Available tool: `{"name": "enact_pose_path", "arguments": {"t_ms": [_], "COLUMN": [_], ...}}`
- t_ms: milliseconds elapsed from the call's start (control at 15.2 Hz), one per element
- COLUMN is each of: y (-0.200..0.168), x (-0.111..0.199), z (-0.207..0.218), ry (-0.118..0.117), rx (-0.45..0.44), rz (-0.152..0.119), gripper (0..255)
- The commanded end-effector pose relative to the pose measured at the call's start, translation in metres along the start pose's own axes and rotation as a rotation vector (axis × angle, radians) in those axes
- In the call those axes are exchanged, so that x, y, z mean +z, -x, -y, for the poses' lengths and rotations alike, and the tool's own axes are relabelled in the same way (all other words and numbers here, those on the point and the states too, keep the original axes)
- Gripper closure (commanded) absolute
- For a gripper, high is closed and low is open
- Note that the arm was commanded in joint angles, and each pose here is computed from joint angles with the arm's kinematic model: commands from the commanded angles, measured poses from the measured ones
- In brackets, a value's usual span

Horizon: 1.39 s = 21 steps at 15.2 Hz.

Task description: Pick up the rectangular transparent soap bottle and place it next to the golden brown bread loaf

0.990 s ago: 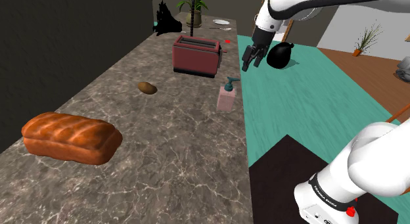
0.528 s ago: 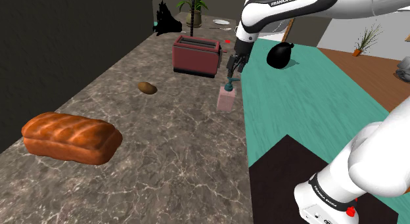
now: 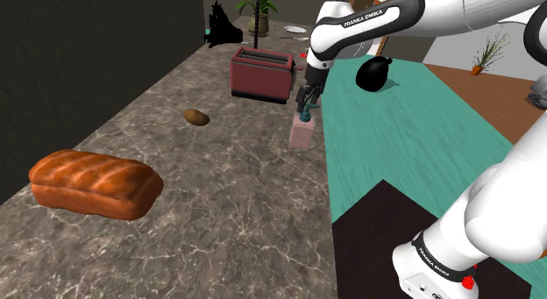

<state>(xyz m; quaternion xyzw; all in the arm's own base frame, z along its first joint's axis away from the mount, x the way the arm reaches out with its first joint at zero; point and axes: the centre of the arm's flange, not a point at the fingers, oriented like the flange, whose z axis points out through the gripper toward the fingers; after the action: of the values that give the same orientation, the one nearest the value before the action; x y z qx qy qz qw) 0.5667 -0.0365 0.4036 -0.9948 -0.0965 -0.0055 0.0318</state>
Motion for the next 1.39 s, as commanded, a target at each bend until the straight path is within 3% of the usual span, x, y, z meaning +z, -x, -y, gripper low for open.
{"name": "enact_pose_path", "arguments": {"t_ms": [0,462,528,1122,1320], "y": [0.001,0.001,0.001,0.001,0.000], "x": [0.008,0.008,0.008,0.008,-0.008], "z": [0.000,0.000,0.000,0.000,0.001], "ry": [0.000,0.000,0.000,0.000,0.000], "rx": [0.000,0.000,0.000,0.000,0.000], "rz": [0.000,0.000,0.000,0.000,0.000], "gripper": [0,0,255,255,255]}}
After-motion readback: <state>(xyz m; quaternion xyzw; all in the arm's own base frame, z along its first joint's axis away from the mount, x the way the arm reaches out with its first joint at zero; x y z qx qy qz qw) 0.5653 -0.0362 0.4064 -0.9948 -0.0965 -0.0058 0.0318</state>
